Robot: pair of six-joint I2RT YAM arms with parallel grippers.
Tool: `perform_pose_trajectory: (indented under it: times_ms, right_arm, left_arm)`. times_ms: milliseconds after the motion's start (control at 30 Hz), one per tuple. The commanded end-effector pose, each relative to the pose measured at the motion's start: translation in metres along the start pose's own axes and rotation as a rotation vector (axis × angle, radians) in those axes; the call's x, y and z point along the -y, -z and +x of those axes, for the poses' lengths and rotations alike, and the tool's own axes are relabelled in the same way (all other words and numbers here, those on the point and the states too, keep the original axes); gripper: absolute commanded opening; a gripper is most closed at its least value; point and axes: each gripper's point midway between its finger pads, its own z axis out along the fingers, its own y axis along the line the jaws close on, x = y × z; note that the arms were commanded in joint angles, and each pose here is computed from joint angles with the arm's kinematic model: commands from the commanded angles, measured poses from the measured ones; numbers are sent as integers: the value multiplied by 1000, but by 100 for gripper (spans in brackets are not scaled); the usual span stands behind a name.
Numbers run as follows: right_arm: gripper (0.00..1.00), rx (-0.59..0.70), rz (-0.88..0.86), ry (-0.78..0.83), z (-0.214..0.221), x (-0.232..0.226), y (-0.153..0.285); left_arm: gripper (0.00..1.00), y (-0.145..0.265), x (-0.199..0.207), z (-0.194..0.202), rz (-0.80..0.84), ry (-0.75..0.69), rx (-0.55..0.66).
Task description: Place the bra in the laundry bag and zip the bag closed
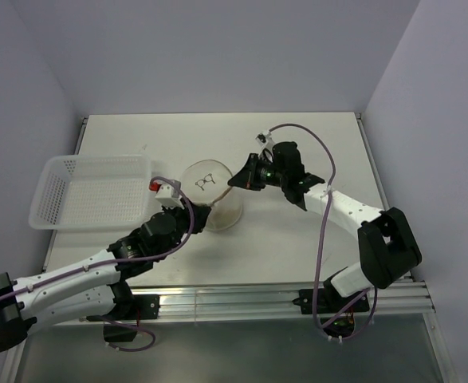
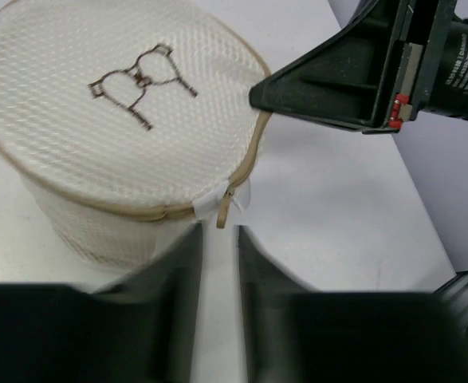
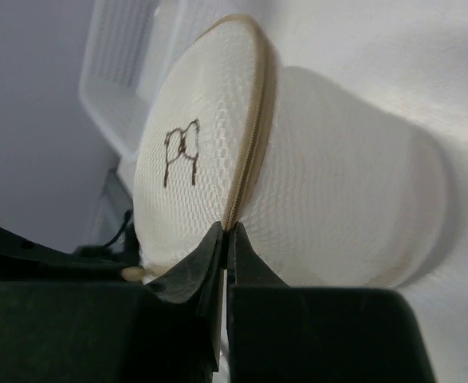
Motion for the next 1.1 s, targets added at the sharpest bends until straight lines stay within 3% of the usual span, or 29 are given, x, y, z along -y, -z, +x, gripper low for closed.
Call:
perform_pose_trajectory:
  times_ms: [0,67,100,133,233,300,333,367,400,733,900,1067]
  right_arm:
    - [0,204,158,49,-54,44,10]
    - [0,206,160,45,-53,46,11]
    - [0,205,161,43,-52,46,11]
    - [0,205,163,41,-51,47,11]
    - [3,215,174,33,-51,48,14]
    - [25,224,192,25,-53,47,18]
    - [65,237,205,26,-56,47,21]
    - [92,251,212,32,-59,45,25]
    - [99,280,207,39,-65,37,34]
    - [100,583,240,165,-84,-15,145]
    - [100,668,311,209,-66,-11,191]
    - [100,690,389,194,-54,9,203]
  left_arm:
    - [37,3,10,-28,-21,-28,35]
    - [59,8,16,-42,-13,-25,57]
    - [86,15,20,-57,-5,-13,89]
    - [97,19,22,-65,-2,-8,103]
    - [99,33,23,-87,-19,-3,131]
    - [99,44,29,-106,-10,8,158]
    - [99,47,27,-108,-19,-7,154]
    - [99,51,27,-113,-21,-9,163]
    - [99,58,29,-124,-14,-2,185]
    - [99,86,20,-147,-56,-110,176]
    - [99,92,7,-145,-89,-112,177]
    - [99,92,9,-139,-53,-109,179]
